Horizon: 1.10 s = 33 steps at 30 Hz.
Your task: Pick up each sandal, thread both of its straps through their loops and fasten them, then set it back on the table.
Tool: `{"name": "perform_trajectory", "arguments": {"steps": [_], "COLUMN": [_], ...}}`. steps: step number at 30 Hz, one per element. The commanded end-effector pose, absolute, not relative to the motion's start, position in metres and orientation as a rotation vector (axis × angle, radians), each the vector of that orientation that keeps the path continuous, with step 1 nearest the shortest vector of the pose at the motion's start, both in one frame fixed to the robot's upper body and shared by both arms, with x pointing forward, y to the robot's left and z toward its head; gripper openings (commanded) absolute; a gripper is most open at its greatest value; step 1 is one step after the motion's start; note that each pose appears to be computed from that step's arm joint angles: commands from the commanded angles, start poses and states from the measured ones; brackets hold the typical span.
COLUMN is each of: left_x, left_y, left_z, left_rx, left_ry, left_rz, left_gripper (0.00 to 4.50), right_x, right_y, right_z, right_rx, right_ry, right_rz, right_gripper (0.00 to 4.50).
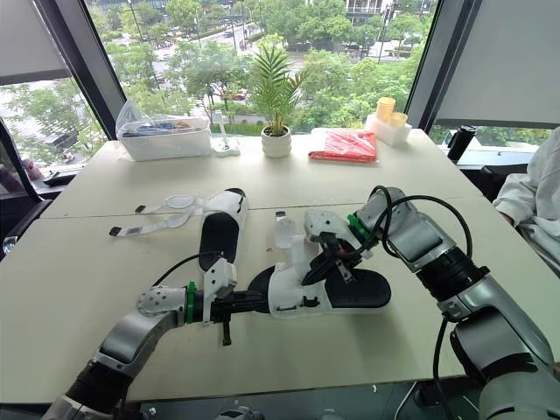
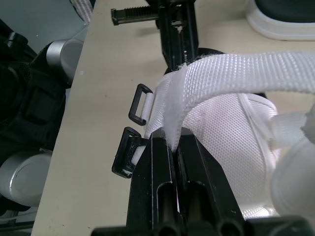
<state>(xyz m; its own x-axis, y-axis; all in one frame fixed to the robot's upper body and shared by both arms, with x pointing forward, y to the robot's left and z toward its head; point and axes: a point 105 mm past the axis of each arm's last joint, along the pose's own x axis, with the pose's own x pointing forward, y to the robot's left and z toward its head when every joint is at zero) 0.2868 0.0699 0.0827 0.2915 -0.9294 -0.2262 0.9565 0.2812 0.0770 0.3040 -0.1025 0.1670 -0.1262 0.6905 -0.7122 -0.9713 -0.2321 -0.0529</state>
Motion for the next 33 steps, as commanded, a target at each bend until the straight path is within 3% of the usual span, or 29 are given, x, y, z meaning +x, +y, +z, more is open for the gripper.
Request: {"name": "perform_trajectory", "arguments": {"steps": [1, 17, 28, 31, 33], "left_x": [0.283, 0.278, 0.277, 0.276, 0.276], "left_y": [0.069, 0.066, 0.063, 0.063, 0.063], "left_z": [0.075, 0.071, 0.071, 0.071, 0.070], "left_rx": [0.214, 0.205, 0.198, 0.197, 0.197], "left_ry": [0.181, 0.196, 0.193, 0.195, 0.195], "left_rz": [-1.277, -1.294, -1.299, -1.301, -1.301], "left_gripper": [0.00, 0.00, 0.00, 0.00, 0.00], "right_x": [0.293, 0.281, 0.293, 0.292, 0.290], "right_y": [-0.100, -0.097, -0.107, -0.112, -0.116], "right_z": [0.163, 0.177, 0.157, 0.165, 0.172], "right_rx": [-0.718, -0.579, -0.609, -0.578, -0.571], "right_ry": [0.550, 0.567, 0.589, 0.574, 0.560], "right_rz": [1.722, 1.735, 1.593, 1.563, 1.542], "right_gripper": [0.02, 0.02, 0.02, 0.99, 2.04]}}
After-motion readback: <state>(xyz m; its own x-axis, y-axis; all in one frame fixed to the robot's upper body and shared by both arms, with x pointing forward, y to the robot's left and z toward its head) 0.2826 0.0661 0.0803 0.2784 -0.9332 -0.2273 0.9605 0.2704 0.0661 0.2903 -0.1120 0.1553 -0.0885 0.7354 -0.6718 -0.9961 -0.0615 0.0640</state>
